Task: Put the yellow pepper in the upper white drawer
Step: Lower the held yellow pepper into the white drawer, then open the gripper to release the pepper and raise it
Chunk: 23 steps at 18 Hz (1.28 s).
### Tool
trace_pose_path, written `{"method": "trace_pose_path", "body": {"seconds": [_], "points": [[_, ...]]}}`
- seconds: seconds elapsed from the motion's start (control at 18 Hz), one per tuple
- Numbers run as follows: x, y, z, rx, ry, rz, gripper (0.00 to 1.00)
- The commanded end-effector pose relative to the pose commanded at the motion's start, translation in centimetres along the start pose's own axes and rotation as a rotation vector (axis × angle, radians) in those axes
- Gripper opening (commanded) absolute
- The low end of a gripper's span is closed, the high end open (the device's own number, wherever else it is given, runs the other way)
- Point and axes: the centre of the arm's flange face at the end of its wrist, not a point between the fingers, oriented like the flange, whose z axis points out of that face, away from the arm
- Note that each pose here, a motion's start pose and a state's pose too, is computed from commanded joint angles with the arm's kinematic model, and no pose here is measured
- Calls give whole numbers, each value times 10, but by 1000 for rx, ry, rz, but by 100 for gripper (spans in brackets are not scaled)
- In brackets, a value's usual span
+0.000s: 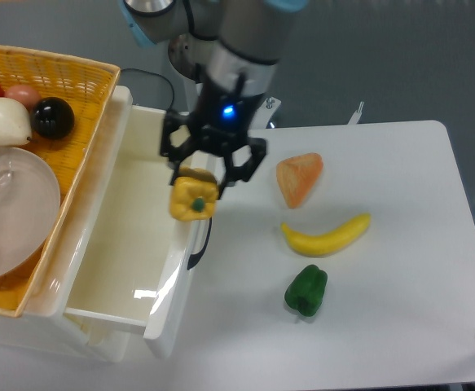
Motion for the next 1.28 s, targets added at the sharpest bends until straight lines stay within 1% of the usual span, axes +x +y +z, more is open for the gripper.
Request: {"method": "trace_pose_path", "body": {"seconds": [0.17, 0.78, 0.94, 1.06, 1.11, 1.17, 1.22, 1.28], "points": [[15, -1, 6, -7, 15, 24, 24], [26, -2, 13, -16, 25, 40, 26], [25, -2, 15, -17, 26, 40, 28], [26, -2, 16, -20, 26, 43, 35], [26, -3, 17, -23, 26, 45, 35], [25, -3, 19, -24, 27, 47, 38], [24, -4, 21, -25, 27, 51, 58], [24, -4, 23, -27, 29, 54, 60]]}}
